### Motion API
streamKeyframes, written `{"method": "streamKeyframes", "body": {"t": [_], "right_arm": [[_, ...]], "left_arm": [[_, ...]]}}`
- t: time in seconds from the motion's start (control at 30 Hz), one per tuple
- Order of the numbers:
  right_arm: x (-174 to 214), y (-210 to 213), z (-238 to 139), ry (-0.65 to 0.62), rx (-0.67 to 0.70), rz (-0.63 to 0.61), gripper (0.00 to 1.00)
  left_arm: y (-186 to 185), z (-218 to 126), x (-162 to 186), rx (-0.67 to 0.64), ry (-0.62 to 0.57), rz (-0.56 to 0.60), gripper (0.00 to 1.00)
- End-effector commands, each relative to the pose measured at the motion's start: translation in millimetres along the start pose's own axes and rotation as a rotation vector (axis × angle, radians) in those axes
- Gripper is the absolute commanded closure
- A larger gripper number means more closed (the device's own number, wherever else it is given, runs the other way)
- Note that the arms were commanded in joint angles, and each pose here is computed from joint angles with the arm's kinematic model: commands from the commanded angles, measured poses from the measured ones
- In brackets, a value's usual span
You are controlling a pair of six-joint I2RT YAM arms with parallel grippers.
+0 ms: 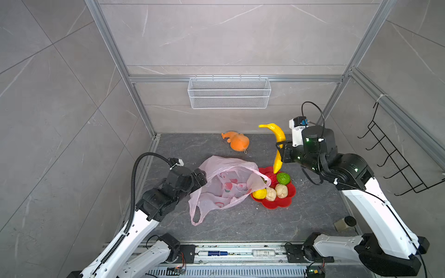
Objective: Take the fake fruits out of the plastic bag
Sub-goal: 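Raise the banana out of the bag with the right gripper toward the red plate, then lower the banana onto the red plate and open the right gripper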
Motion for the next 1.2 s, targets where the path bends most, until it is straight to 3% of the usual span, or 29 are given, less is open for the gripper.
{"method": "streamKeyframes", "body": {"t": [0.0,0.13,0.43,0.87,1.17], "right_arm": [[28,-28,27,0.167,0.198,-0.008,0.98],[52,-57,56,0.270,0.308,0.043,0.98],[132,-63,151,0.572,0.251,0.079,0.98],[183,-61,199,0.726,0.203,0.122,0.92],[187,-61,198,0.729,0.208,0.125,0.63]], "left_arm": [[2,-20,-3,-0.025,0.025,0.133,0.09],[8,-30,-5,-0.041,-0.022,0.126,0.08],[10,-40,-13,-0.087,-0.094,0.144,0.05],[16,-42,-13,-0.117,-0.132,0.126,0.03],[16,-39,-13,-0.113,-0.133,0.125,0.02]]}}
Point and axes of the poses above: each gripper's point midway between its finger pads, its own z axis out along the fingers, its own y axis along the line the jaws close on, x = y × z, the point moved 10 cm from there along -z, back along the fingers
